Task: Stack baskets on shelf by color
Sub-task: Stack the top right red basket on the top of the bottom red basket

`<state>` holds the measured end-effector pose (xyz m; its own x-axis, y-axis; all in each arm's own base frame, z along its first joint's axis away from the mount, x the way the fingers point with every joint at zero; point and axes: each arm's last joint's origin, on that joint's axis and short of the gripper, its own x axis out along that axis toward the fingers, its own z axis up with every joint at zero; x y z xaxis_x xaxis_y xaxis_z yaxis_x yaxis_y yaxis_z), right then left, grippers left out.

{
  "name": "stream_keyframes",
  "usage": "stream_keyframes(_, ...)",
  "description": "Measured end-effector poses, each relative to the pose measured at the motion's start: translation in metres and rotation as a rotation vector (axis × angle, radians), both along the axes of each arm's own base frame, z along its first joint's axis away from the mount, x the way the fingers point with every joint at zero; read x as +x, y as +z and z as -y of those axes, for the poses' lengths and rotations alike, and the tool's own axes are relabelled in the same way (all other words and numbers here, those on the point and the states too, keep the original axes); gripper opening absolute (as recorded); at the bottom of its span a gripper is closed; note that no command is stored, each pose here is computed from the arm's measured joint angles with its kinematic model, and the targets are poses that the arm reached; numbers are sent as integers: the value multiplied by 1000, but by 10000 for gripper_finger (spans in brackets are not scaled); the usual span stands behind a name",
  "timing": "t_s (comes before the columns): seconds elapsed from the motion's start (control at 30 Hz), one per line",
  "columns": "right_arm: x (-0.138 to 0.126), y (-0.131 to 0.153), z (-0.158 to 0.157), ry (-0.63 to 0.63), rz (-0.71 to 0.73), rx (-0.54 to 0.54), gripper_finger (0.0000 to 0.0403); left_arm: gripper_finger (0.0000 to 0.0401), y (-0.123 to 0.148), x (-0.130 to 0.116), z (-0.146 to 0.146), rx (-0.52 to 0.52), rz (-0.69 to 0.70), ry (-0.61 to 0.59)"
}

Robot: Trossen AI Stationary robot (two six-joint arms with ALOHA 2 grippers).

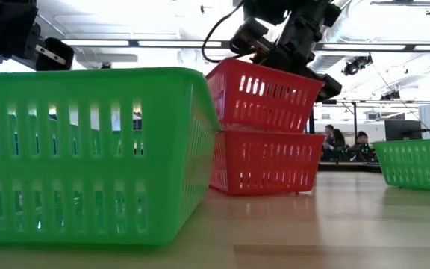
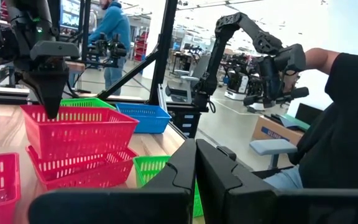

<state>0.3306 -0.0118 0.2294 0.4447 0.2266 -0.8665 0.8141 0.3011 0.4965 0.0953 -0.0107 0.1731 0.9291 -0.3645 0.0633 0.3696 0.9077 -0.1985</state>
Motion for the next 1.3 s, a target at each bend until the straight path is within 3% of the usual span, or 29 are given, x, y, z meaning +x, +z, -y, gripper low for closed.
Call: stream_keyframes(1.3,8,-23,-6,21,-73,-8,10,1,0,0,0,-3,-2,-4)
